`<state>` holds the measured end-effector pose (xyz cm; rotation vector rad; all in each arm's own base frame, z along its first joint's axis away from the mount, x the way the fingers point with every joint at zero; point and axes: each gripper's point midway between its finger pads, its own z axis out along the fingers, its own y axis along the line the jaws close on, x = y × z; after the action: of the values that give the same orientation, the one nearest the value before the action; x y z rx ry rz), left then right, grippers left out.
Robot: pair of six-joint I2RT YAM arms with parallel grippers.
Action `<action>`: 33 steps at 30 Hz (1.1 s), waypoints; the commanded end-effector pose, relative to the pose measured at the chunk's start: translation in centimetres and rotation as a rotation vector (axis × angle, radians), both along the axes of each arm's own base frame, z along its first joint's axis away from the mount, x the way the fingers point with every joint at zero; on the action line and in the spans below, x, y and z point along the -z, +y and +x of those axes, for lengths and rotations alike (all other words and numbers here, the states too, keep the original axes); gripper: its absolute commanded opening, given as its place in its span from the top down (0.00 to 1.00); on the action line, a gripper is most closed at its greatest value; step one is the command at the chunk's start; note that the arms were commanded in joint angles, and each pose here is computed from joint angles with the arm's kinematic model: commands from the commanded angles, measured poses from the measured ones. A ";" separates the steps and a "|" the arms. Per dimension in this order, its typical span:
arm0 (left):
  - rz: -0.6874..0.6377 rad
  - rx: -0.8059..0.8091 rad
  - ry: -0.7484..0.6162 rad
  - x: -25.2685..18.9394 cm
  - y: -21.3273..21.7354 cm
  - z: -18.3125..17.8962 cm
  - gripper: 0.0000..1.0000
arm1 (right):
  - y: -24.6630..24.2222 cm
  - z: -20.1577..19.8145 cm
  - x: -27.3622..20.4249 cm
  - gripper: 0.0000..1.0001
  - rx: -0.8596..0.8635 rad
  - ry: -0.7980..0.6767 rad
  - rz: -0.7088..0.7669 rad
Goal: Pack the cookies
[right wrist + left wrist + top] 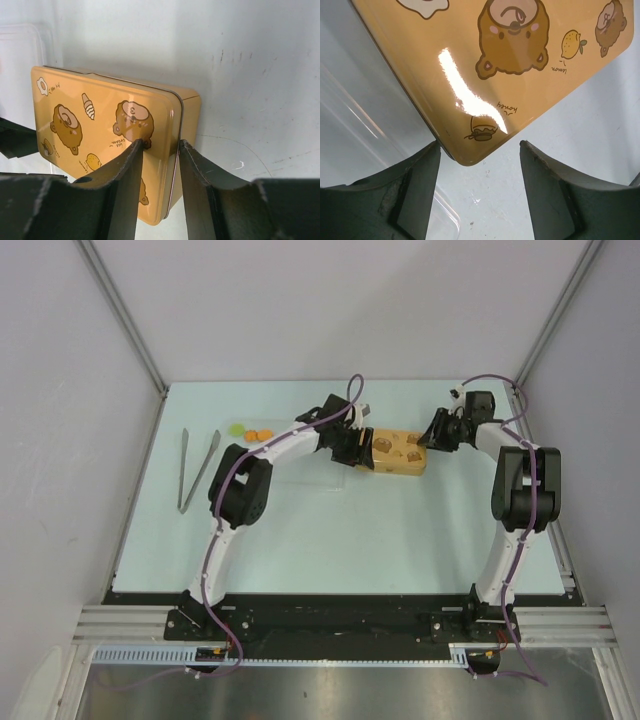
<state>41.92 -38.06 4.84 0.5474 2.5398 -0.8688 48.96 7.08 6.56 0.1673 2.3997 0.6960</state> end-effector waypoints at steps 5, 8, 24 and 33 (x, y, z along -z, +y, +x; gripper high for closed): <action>-0.077 -0.004 -0.102 -6.2 -0.8 0.3 0.29 | 0.6 0.2 -0.7 0.60 -0.030 -0.001 -0.014; -0.072 -0.003 -0.110 -6.6 -0.6 0.2 0.28 | 0.3 0.0 -0.9 0.58 -0.027 0.001 -0.015; -0.054 -0.023 -0.170 -8.8 0.9 -0.5 0.25 | -0.4 0.3 -7.1 0.47 -0.014 -0.139 -0.042; -0.015 -0.055 -0.363 -13.2 3.9 0.3 0.25 | -1.9 -0.8 -14.4 0.27 0.010 -0.306 -0.140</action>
<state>40.94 -35.38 11.66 0.5626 2.4034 -0.7583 48.05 6.46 15.10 0.0756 2.2704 0.6234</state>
